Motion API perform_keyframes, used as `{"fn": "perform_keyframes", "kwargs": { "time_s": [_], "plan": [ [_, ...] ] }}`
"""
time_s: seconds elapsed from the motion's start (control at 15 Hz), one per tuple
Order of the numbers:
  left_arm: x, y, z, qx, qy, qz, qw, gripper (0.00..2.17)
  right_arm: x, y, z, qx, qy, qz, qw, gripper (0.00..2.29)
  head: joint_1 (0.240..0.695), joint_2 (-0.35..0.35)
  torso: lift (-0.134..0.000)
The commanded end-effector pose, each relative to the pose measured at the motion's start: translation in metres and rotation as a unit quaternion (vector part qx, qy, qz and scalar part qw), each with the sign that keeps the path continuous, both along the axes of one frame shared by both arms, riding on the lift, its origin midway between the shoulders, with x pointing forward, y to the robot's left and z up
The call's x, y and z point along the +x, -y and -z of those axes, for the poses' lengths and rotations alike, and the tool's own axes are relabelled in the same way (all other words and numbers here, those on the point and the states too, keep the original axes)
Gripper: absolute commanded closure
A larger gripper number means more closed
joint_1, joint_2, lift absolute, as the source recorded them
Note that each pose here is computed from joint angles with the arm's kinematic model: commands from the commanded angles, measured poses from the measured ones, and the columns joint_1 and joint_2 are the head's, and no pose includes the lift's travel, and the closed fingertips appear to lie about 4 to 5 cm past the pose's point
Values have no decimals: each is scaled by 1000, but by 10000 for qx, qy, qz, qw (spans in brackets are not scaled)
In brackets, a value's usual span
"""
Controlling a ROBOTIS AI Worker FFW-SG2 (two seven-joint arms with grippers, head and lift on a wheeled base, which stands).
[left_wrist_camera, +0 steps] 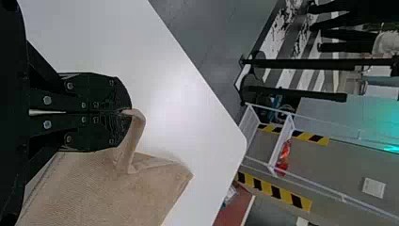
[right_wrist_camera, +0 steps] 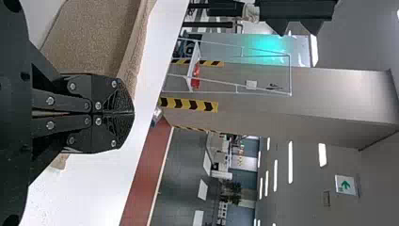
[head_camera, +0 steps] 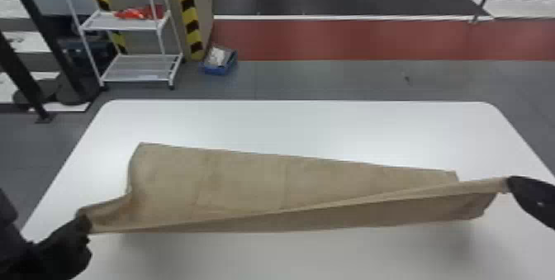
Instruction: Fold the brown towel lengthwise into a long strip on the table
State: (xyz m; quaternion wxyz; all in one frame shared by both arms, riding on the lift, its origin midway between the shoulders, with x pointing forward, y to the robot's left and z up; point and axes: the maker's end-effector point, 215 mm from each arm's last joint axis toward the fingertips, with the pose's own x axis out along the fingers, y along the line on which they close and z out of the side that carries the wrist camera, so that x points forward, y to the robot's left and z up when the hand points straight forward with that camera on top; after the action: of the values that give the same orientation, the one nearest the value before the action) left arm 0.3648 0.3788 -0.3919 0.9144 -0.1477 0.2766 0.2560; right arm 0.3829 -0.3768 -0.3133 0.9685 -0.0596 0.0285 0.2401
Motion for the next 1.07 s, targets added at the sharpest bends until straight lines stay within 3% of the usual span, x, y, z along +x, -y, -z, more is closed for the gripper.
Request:
{"fn": "perform_keyframes", "kwargs": {
  "time_s": [0.0, 0.07, 0.13, 0.2, 0.27, 0.47, 0.6, 0.8, 1.0],
  "plan": [
    [-18, 8, 23, 169, -760, 274, 9966, 1784, 0, -3, -2, -31, 14, -63, 10000, 1420, 695, 3, -117],
    [-23, -1, 26, 362, -956, 149, 9946, 1784, -3, -5, -3, -50, 8, -113, 9999, 1420, 695, 1, -117],
    [-20, -18, 18, 502, -801, -166, 9954, 1784, -5, -5, -3, -24, 4, -120, 9999, 1420, 695, 2, -117],
    [-7, -34, -1, 452, -182, -542, 9973, 1784, -6, -3, -3, -34, -6, -103, 9999, 1420, 695, 12, -117],
    [-3, -37, -7, 361, 88, -618, 9974, 1784, -7, -1, -1, -43, -22, -86, 10000, 1420, 695, 28, -117],
    [-5, -9, 11, 230, -301, -163, 9992, 1784, -5, 6, -3, -71, -4, 43, 10000, 1420, 695, 52, -117],
    [-8, 8, 13, 327, -535, 101, 9980, 1784, -5, 8, -3, -62, -15, 101, 9999, 1420, 695, 27, -117],
    [15, 25, -4, 290, -288, 275, 9988, 1784, 10, 14, -6, -173, 6, 185, 9997, 1420, 695, -16, -117],
    [59, 43, -33, 355, 2, 476, 9982, 1784, 41, 31, 11, -342, -224, 325, 9986, 1420, 695, -57, -117]
  ]
}}
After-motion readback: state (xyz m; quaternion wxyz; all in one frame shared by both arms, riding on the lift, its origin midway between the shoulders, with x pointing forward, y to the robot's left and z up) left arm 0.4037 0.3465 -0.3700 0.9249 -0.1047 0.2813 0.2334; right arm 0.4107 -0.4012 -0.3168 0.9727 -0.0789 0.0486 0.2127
